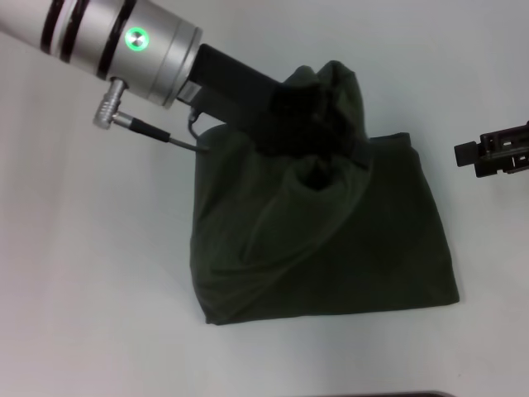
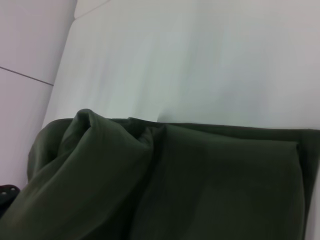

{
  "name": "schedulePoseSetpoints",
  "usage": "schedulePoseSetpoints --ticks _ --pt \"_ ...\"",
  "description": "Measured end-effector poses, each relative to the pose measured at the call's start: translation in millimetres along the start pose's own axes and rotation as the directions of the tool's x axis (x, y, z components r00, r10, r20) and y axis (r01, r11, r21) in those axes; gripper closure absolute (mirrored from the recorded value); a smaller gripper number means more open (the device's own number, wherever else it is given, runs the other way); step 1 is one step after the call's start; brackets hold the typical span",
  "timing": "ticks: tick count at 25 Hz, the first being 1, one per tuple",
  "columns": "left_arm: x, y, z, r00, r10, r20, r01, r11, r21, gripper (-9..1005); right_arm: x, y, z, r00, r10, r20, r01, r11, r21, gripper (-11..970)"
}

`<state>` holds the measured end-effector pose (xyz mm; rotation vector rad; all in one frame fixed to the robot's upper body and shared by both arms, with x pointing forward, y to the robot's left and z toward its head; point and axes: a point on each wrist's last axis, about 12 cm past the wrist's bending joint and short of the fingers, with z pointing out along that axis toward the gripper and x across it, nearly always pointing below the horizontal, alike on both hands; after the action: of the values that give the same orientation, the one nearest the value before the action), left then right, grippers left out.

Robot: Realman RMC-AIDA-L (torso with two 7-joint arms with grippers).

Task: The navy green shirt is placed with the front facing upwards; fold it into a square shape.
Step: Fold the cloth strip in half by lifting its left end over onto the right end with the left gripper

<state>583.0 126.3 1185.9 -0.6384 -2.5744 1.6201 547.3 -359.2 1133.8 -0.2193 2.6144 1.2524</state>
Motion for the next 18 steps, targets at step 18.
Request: schedulePoseSetpoints --ticks 18 --pt "-23.2 -14.2 46.0 0.980 0.150 -0.128 -0.177 0.956 -0.235 925 -2.2 0.3 2.7 1.000 -0.008 -0.004 0.008 1.000 0.009 167"
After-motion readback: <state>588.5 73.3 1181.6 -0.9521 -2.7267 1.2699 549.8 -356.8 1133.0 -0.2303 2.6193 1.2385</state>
